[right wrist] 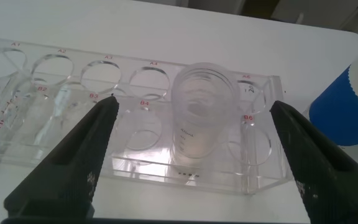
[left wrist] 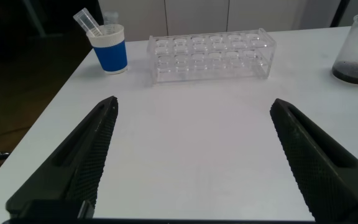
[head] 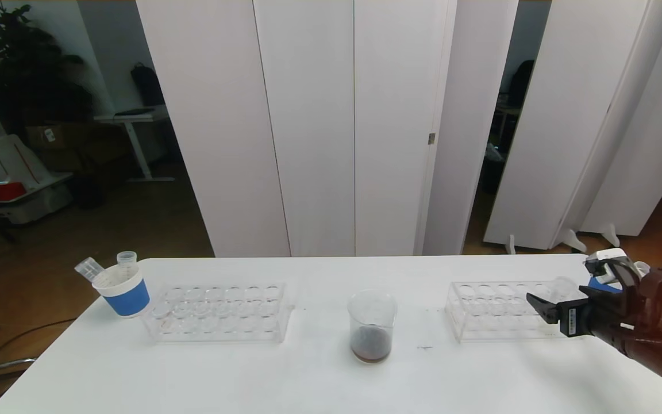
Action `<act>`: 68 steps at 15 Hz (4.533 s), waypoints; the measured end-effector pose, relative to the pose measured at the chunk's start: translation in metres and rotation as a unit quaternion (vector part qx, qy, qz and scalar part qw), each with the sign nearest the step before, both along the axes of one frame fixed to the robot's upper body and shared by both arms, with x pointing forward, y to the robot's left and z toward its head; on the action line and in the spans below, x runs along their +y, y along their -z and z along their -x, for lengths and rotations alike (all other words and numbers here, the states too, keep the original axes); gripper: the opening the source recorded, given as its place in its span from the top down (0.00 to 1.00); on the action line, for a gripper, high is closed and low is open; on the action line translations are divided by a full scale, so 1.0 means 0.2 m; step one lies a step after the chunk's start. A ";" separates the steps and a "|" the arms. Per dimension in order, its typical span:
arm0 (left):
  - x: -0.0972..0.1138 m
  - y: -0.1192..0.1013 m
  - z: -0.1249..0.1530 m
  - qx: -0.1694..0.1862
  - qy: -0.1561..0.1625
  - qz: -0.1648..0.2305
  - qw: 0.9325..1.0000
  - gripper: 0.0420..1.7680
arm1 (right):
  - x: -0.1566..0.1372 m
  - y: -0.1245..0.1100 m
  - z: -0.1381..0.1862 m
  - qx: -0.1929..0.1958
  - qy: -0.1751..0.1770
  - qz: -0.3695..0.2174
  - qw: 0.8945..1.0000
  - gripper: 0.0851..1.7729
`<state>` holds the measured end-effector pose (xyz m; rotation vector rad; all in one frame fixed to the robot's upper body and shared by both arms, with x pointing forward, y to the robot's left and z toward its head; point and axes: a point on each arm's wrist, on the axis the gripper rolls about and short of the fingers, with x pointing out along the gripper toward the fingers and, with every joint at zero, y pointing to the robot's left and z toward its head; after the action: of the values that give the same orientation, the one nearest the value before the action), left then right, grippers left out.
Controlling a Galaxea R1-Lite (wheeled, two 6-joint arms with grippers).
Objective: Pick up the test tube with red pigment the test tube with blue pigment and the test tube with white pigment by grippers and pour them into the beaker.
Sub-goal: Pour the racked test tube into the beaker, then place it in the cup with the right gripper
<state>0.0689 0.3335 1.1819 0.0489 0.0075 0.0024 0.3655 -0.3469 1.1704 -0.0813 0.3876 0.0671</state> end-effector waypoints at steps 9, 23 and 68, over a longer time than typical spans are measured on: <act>0.00 0.00 0.00 0.000 0.000 0.000 1.000 0.01 | 0.00 0.02 -0.02 0.023 0.014 -0.033 0.999 0.69; 0.00 0.00 0.00 0.000 0.000 0.000 1.000 0.01 | -0.01 -0.03 -0.03 0.000 0.016 -0.036 0.999 0.71; 0.00 0.00 0.00 0.000 0.000 0.000 1.000 0.01 | 0.53 -0.77 -0.31 -0.102 -0.292 -0.056 0.949 0.71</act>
<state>0.0689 0.3335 1.1818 0.0489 0.0079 0.0024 0.4284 -0.2401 1.3253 -0.0878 0.1411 0.6613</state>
